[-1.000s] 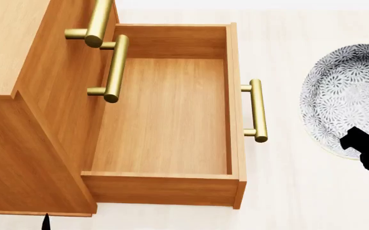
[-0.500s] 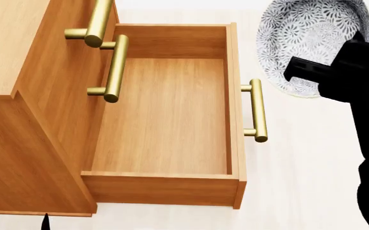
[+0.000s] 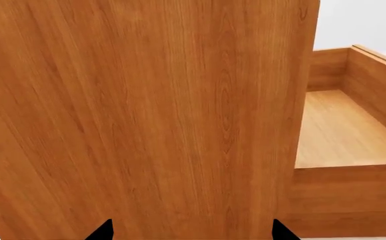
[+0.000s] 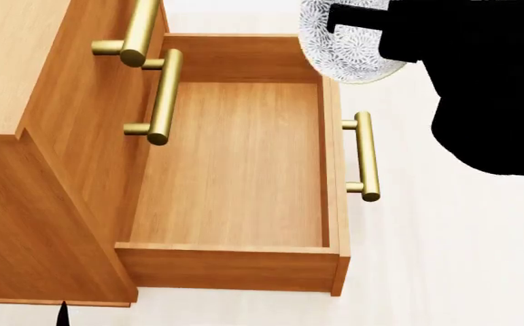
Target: Put the bowl in the bottom drawer of the cabinet and close it.
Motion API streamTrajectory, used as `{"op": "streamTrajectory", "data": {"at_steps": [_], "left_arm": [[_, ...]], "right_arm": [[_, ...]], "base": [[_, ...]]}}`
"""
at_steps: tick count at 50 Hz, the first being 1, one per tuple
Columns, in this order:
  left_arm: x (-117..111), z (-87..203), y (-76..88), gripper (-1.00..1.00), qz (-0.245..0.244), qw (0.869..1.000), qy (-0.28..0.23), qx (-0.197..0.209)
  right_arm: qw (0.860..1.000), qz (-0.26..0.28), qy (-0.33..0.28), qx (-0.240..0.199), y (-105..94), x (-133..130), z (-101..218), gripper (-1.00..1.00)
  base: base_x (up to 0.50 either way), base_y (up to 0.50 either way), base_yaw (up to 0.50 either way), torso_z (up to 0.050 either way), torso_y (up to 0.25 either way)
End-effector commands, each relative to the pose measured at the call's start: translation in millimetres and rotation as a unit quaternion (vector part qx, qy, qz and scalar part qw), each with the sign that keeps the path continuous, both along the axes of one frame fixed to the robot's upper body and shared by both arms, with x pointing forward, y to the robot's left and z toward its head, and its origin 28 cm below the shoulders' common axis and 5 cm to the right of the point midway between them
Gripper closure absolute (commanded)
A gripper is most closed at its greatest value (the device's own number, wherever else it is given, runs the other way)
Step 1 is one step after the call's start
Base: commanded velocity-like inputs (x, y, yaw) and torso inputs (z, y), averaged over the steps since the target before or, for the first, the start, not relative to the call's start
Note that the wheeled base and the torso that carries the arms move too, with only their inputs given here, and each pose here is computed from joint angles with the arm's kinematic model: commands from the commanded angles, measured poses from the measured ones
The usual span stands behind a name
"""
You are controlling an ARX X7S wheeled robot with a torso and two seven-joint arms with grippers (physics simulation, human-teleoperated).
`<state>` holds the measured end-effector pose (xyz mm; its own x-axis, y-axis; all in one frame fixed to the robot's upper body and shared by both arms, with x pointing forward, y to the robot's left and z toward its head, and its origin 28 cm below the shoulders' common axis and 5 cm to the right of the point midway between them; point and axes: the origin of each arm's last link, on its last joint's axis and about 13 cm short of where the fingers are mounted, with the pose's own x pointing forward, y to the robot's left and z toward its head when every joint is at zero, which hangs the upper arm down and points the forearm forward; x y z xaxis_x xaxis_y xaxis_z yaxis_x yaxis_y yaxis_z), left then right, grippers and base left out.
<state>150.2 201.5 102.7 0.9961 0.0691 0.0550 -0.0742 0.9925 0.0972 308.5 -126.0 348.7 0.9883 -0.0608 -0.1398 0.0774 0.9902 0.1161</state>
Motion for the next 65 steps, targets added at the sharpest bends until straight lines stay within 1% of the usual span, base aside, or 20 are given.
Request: {"op": "streamTrajectory", "data": {"at_steps": [1, 6, 8, 9, 11, 13, 14, 16, 17, 20, 24, 25, 27, 28, 29, 30, 35, 49, 55, 65], "left_arm": [[1, 3, 0.7, -1.00, -0.008, 1.000, -0.011, -0.017], [2, 3, 0.9, -1.00, -0.007, 1.000, -0.010, -0.017], [2, 3, 1.1, -1.00, -0.006, 1.000, -0.010, -0.016], [1, 3, 1.3, -1.00, -0.006, 1.000, -0.010, -0.016], [1, 3, 1.8, -1.00, -0.005, 1.000, -0.010, -0.016], [2, 4, 2.3, -1.00, -0.004, 1.000, -0.010, -0.016], [2, 3, 2.4, -1.00, -0.004, 1.000, -0.010, -0.017], [2, 3, 2.2, -1.00, -0.004, 1.000, -0.009, -0.016], [2, 3, 2.1, -1.00, -0.004, 1.000, -0.009, -0.016], [2, 3, 2.3, -1.00, -0.004, 1.000, -0.009, -0.017], [2, 4, 3.1, -1.00, -0.002, 1.000, -0.009, -0.017], [2, 4, 3.0, -1.00, -0.002, 1.000, -0.009, -0.017], [2, 3, 2.6, -1.00, -0.003, 1.000, -0.009, -0.017], [2, 3, 2.6, -1.00, -0.003, 1.000, -0.008, -0.017], [2, 3, 2.7, -1.00, -0.003, 1.000, -0.008, -0.016], [3, 3, 2.9, -1.00, -0.003, 1.000, -0.008, -0.016], [2, 3, 3.5, -1.00, -0.002, 1.000, -0.009, -0.017], [2, 4, 3.8, -1.00, -0.001, 1.000, -0.012, -0.018], [2, 4, 3.6, -1.00, -0.002, 1.000, -0.012, -0.018], [2, 3, 4.4, -1.00, -0.001, 1.000, -0.012, -0.019]], "right_arm": [[0.996, 0.042, 0.060, 0.054, 27.8, 21, 30, 1.00], [0.995, 0.050, 0.081, 0.037, 36.3, 36, 30, 1.00], [0.991, 0.046, 0.103, 0.077, 39.9, 44, 29, 1.00], [0.990, 0.057, 0.103, 0.073, 40.6, 44, 29, 1.00], [0.990, 0.043, 0.104, 0.080, 42.9, 49, 28, 1.00], [0.990, 0.050, 0.118, 0.058, 45.8, 52, 26, 1.00], [0.989, 0.042, 0.121, 0.071, 47.5, 55, 26, 1.00], [0.991, 0.042, 0.123, 0.044, 48.4, 58, 24, 1.00], [0.990, 0.039, 0.130, 0.049, 49.6, 59, 23, 1.00], [0.983, -0.002, 0.184, -0.016, 53.0, 66, 17, 1.00], [0.976, -0.016, 0.213, -0.025, 56.3, 69, 18, 1.00], [0.978, -0.019, 0.202, -0.046, 56.6, 69, 18, 1.00], [0.976, -0.023, 0.211, -0.040, 58.9, 69, 20, 1.00], [0.975, -0.030, 0.206, -0.075, 60.3, 70, 20, 1.00], [0.972, -0.023, 0.216, -0.090, 61.0, 70, 21, 1.00], [0.972, -0.032, 0.221, -0.075, 61.9, 72, 22, 1.00], [0.969, -0.049, 0.230, -0.082, 66.6, 74, 24, 1.00], [0.969, -0.030, 0.234, -0.076, 77.7, 73, 22, 1.00], [0.969, -0.030, 0.240, -0.046, 80.0, 74, 21, 1.00], [0.967, -0.027, 0.251, -0.033, 82.8, 76, 13, 1.00]], "base": [[0.00, 0.00, 0.00, 0.000, 0.000], [0.00, 0.00, 0.00, 0.000, 0.000], [0.00, 0.00, 0.00, 0.000, 0.000], [0.00, 0.00, 0.00, 0.000, 0.000], [0.00, 0.00, 0.00, 0.000, 0.000], [0.00, 0.00, 0.00, 0.000, 0.000], [0.00, 0.00, 0.00, 0.000, 0.000], [0.00, 0.00, 0.00, 0.000, 0.000], [0.00, 0.00, 0.00, 0.000, 0.015], [0.00, 0.00, 0.00, 0.000, 0.000], [0.00, 0.00, 0.00, 0.000, 0.000], [0.00, 0.00, 0.00, 0.000, 0.000], [0.00, 0.00, 0.00, 0.000, 0.000], [0.00, 0.00, 0.00, 0.000, 0.000], [0.00, 0.00, 0.00, 0.000, 0.000], [0.00, 0.00, 0.00, 0.000, 0.000], [0.00, 0.00, 0.00, 0.000, 0.000], [0.00, 0.00, 0.00, 0.000, 0.000], [0.00, 0.00, 0.00, 0.000, 0.000], [0.00, 0.00, 0.00, 0.000, 0.001]]}}
